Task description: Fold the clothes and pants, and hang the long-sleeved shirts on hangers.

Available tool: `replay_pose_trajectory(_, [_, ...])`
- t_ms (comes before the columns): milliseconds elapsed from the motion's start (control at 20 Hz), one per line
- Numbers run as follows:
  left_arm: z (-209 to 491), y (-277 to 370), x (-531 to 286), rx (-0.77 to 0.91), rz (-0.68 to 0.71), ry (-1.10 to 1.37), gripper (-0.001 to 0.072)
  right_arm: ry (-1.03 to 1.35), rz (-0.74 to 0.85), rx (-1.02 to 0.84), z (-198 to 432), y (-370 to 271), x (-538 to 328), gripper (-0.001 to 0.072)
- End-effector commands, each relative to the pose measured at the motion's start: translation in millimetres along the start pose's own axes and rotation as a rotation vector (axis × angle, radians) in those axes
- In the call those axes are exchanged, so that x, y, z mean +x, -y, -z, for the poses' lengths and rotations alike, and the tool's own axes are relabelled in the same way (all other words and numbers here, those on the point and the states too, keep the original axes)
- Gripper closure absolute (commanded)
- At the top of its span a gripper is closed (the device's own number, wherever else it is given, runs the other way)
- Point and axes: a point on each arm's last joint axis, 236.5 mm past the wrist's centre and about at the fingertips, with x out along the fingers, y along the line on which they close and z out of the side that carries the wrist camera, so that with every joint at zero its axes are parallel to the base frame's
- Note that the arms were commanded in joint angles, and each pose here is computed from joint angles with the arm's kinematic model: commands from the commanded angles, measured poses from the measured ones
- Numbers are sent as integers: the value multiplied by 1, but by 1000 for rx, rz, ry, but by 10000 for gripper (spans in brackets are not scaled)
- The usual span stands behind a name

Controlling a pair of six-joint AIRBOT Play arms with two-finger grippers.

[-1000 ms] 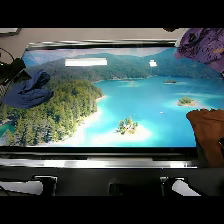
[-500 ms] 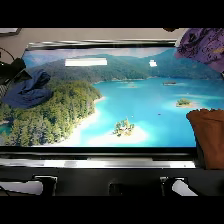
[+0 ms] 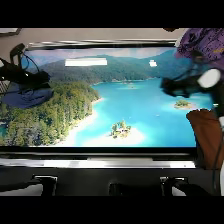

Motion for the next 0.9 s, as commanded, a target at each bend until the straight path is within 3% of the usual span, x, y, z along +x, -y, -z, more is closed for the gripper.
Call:
replay_pose_trajectory(0, [31, 25, 5, 101, 16, 34, 689, -63, -49, -306, 51, -99, 23, 679])
replay_pose_trajectory(200, [37, 27, -7, 106, 20, 58, 688, -34, -99, -399, 64, -138, 24, 678])
replay_pose_trajectory(850, [36, 27, -6, 106, 21, 57, 687, -31, -105, -393, 64, -139, 23, 678])
